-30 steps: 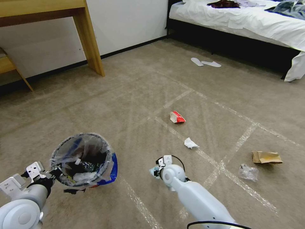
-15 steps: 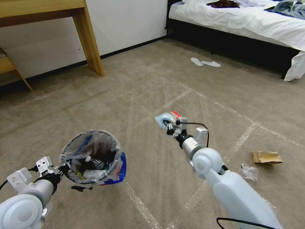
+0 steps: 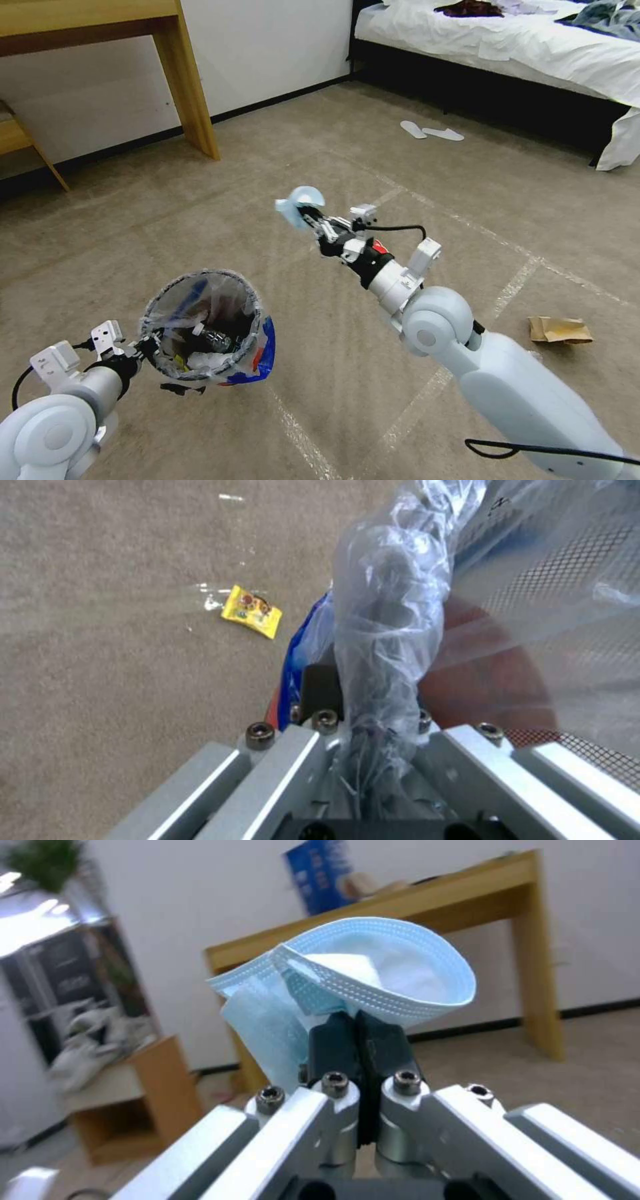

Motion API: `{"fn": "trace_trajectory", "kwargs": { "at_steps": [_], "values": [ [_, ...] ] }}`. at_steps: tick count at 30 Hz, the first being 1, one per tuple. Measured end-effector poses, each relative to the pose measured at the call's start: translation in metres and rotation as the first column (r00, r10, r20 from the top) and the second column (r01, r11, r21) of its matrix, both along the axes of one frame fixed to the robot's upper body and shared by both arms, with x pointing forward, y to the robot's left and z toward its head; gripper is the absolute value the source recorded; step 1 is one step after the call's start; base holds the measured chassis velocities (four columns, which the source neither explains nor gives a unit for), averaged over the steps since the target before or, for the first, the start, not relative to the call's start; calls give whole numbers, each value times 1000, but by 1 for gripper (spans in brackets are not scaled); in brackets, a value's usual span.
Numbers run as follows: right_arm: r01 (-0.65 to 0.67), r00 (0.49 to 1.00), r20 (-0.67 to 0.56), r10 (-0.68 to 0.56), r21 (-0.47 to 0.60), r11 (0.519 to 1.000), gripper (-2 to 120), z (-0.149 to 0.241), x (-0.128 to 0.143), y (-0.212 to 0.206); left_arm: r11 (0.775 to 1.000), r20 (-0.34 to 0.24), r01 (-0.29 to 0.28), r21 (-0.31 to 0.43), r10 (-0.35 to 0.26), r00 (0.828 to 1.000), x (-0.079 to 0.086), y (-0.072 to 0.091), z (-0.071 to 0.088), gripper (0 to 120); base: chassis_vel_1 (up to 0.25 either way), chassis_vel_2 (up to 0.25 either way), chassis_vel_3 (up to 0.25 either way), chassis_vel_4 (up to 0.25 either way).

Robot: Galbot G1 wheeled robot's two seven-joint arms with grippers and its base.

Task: Pick up the trash bin and place the garbage on the floor into it.

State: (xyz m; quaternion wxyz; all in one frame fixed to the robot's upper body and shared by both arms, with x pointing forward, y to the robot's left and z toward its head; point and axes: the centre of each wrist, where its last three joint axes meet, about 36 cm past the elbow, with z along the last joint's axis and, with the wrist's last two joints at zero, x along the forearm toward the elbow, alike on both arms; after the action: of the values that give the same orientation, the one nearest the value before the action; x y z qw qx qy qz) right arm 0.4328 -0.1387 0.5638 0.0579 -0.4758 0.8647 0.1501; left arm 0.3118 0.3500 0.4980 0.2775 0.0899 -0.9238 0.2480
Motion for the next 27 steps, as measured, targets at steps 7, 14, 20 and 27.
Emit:
{"fn": "trace_trajectory", "kwargs": {
  "at_steps": [7,14,20,27],
  "values": [
    [-82,996,28,83,-52,995,0,6,3,14,1000,-27,6,-9,-7,1000,5,-1,-10,1,0,0,0,0],
    [-99,995,17,101,-99,990,0,-6,-7,16,1000,-29,12,-4,-12,999,5,-1,-9,1,0,0,0,0],
    [-117,993,13,119,-130,985,0,-9,-20,12,1000,-18,15,3,-15,1000,2,-1,-2,1,0,0,0,0],
    [-104,994,5,105,-132,986,0,-11,-20,11,1000,-9,12,7,-12,1000,0,0,2,1,0,0,0,0]
  ]
}}
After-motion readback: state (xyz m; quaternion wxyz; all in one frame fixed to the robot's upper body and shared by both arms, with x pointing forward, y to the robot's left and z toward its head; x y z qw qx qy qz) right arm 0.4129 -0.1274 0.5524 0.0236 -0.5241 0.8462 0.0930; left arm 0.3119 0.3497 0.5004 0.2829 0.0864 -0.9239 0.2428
